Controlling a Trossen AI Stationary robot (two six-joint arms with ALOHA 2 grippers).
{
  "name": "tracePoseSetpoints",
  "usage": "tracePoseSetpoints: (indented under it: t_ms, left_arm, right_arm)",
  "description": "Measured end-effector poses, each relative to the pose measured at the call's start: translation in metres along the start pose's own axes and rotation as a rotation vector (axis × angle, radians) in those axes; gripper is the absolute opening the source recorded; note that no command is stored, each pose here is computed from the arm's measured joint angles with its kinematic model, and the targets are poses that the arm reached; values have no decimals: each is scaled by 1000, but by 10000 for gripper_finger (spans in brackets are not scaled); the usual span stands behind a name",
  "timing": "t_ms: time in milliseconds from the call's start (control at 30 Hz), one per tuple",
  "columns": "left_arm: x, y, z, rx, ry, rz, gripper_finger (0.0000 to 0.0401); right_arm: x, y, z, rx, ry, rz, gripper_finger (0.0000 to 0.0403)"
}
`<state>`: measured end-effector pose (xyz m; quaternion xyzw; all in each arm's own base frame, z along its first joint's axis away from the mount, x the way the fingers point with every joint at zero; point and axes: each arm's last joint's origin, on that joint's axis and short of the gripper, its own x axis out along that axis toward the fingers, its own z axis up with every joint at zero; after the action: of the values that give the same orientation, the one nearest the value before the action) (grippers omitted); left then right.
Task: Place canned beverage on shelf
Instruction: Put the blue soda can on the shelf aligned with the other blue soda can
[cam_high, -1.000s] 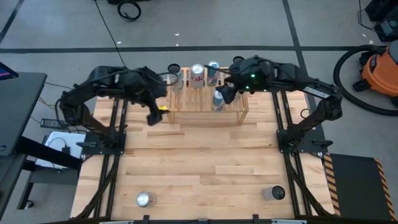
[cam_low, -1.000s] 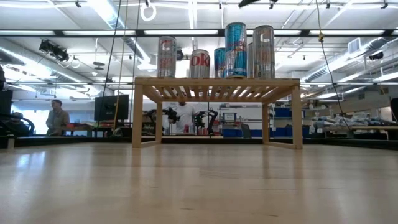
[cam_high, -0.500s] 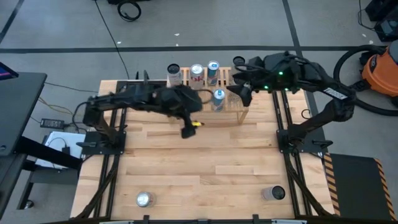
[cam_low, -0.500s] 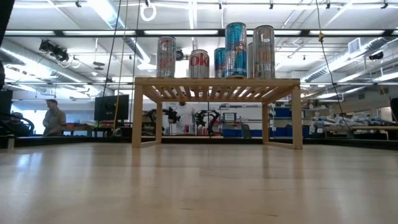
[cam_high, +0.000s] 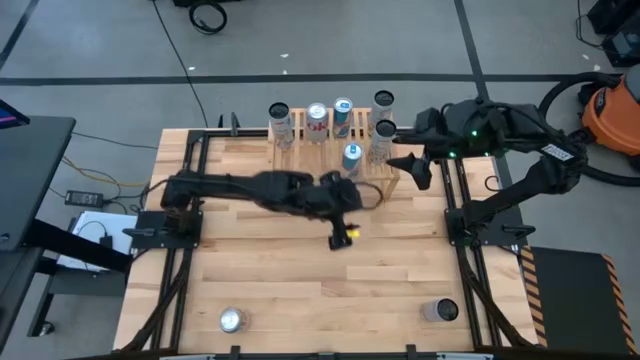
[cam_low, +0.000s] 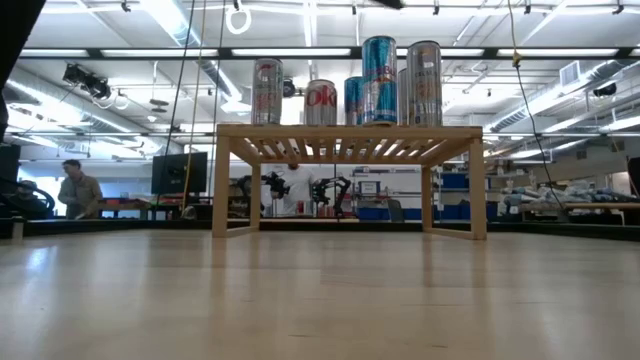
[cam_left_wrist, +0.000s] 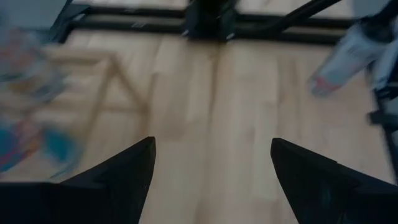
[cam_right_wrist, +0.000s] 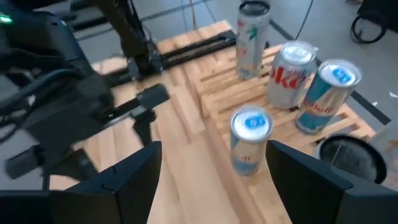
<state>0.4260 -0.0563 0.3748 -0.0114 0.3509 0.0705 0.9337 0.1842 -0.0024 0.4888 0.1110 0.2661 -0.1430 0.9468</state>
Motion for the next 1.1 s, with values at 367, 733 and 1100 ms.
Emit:
tracePoseSetpoints:
  t_ms: [367,733,1100]
  left_arm:
    - [31,-27,-5,-55,-95,215,321]
    - [44,21,-11,-177,19,332,321]
    - [39,-4,-21,-144,91,255,321]
  right_arm:
    - [-39,1,-15,-49,-16,90,296]
    - [-78,-16,-35,-72,-8,124,296]
    - [-89,-23,-40,-85,-27,130,296]
